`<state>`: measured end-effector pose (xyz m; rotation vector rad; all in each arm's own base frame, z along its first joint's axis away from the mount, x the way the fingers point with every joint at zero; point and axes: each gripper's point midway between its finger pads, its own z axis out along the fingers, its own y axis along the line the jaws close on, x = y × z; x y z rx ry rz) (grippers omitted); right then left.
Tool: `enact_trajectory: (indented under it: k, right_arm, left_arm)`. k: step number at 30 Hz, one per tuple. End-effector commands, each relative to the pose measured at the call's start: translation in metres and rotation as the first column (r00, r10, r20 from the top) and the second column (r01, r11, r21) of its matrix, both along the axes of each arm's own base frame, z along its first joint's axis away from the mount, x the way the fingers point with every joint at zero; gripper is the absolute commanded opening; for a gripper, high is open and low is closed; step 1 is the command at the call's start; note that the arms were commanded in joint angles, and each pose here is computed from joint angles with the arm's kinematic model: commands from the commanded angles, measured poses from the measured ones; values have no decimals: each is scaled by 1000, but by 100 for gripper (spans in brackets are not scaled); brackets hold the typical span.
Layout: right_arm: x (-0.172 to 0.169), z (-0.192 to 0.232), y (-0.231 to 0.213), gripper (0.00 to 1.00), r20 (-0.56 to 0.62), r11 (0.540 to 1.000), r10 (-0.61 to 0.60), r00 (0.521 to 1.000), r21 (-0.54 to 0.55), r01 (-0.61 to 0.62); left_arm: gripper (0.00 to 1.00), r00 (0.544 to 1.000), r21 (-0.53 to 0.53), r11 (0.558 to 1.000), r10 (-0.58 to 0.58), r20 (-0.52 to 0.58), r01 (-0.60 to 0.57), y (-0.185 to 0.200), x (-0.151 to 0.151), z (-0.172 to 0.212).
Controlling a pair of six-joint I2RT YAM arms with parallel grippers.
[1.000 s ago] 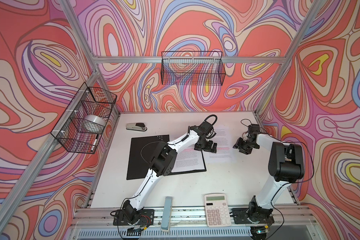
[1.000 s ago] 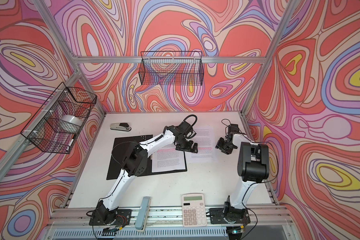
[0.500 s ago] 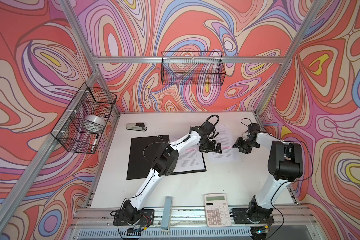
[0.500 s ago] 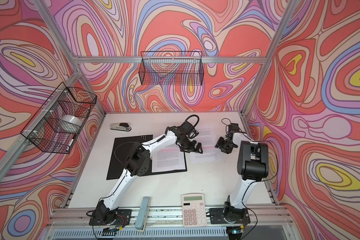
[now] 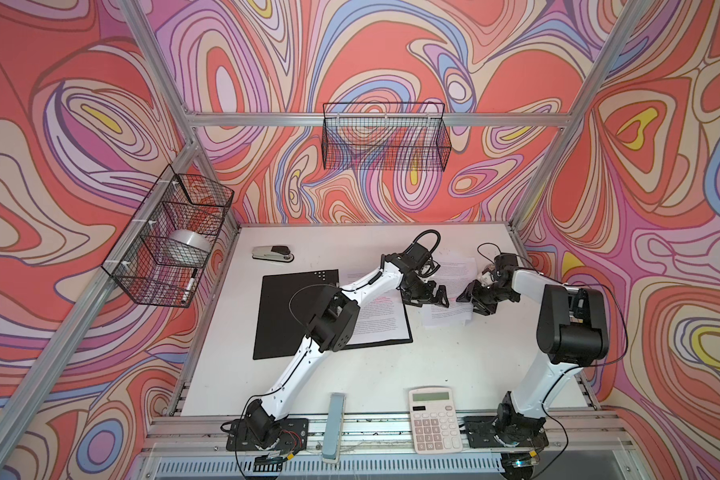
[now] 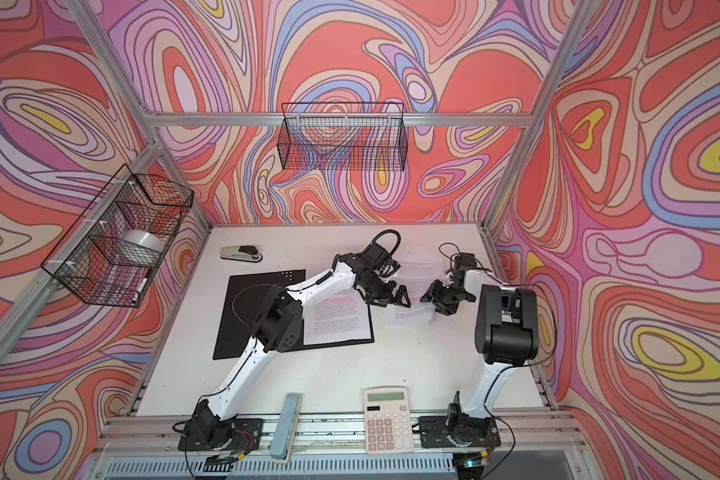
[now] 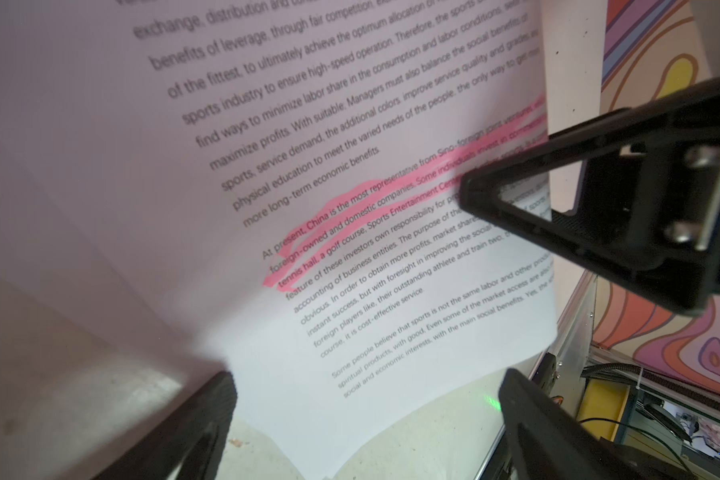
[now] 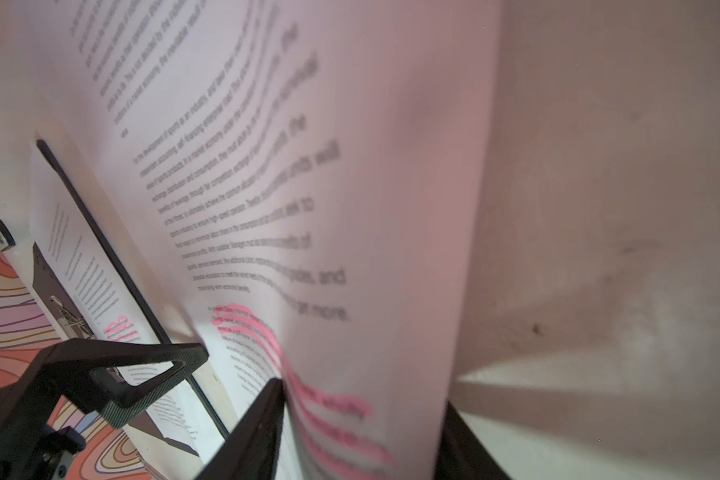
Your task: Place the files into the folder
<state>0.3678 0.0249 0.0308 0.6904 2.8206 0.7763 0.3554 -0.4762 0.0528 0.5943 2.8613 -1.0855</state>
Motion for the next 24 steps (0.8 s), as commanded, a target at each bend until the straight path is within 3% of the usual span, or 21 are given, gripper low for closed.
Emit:
enact_trajectory:
  k: [1, 6, 11, 13, 17, 18, 24]
  right_arm:
    - [-11, 1, 7, 52, -24, 1000, 8, 1000, 20, -7]
    - [-9, 2, 6, 43, 1, 1000, -7, 1000, 20, 7]
    - [-7, 18, 6, 35, 50, 1000, -7, 999, 13, 7]
    - [-4, 29, 9, 28, 84, 1000, 2, 996, 27, -4]
    - [0, 43, 16, 24, 128, 997, 14, 992, 71, -23]
    - [1, 46, 18, 18, 139, 996, 20, 990, 81, -32]
    - [4, 67, 26, 13, 192, 990, 42, 980, 123, -67]
  left_arm:
    - [100, 997, 47, 999, -20, -74, 23, 1, -17, -34]
    - [100, 996, 13, 999, -43, -73, 44, -2, -20, -21]
    - [100, 998, -7, 998, -69, 5, 69, 0, -15, 10]
    - [100, 995, -16, 997, -77, 63, 78, 1, -10, 32]
    - [100, 981, -34, 997, -59, 184, 66, 13, 7, 81]
    - [100, 977, -41, 998, -43, 211, 53, 18, 13, 94]
    - [100, 937, -127, 991, 93, 336, -53, 73, 51, 184]
